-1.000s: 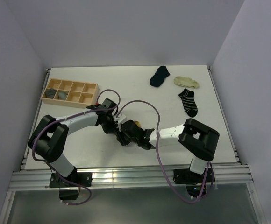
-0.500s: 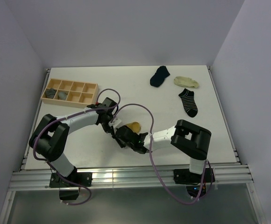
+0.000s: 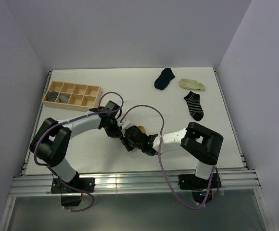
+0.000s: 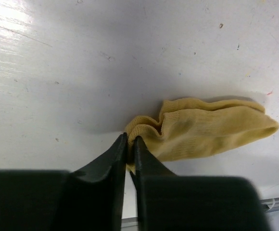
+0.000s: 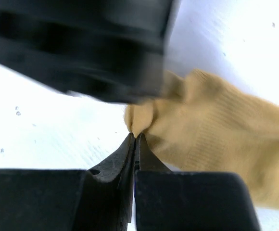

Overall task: Roll the socks
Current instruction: Roll the sock at the center of the board.

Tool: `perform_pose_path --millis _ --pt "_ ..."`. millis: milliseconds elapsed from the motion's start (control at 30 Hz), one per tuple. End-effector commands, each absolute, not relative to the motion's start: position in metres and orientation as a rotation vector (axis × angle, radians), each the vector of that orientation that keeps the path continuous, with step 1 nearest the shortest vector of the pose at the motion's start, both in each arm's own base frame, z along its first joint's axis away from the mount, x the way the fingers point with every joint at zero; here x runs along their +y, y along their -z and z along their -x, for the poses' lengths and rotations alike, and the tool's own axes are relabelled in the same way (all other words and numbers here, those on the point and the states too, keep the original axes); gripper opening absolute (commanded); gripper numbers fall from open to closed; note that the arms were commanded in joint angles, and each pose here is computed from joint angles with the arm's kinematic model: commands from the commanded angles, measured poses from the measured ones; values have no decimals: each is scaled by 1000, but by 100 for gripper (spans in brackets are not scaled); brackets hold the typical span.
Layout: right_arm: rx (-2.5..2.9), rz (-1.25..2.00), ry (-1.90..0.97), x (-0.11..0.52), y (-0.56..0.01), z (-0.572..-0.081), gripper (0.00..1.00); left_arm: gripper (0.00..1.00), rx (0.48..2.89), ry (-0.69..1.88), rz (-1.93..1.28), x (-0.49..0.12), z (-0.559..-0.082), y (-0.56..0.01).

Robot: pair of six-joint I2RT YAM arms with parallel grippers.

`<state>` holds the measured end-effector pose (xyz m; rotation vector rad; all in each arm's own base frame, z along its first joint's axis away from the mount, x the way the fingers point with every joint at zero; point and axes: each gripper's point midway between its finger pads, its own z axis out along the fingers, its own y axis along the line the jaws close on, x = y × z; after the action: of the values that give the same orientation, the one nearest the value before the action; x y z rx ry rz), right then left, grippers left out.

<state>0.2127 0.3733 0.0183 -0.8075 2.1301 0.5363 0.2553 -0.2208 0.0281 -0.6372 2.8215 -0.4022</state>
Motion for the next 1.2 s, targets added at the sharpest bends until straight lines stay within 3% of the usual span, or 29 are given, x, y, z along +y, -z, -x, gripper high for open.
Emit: perform_pose_path --millis 0,100,200,300,467,833,1167 --pt "2197 776 -764 373 -29 -201 0 20 2730 453 692 -217 -269 -43" --pt "2235 733 -937 370 -35 -200 0 40 2688 492 710 -214 -271 -52" --pt "2239 701 -1142 374 -46 -198 0 53 2615 484 728 -204 -276 -60" --pt "2296 641 -1318 370 -44 -196 0 57 2568 517 727 -203 -278 -66" --pt "2326 498 -1538 365 -42 -201 0 53 2549 606 659 -207 -270 -68" --pt "2447 270 -1628 348 -17 -221 0 28 2596 717 561 -211 -244 -52" --pt "2498 208 -1597 342 -10 -230 0 34 2673 781 437 -231 -229 -32"
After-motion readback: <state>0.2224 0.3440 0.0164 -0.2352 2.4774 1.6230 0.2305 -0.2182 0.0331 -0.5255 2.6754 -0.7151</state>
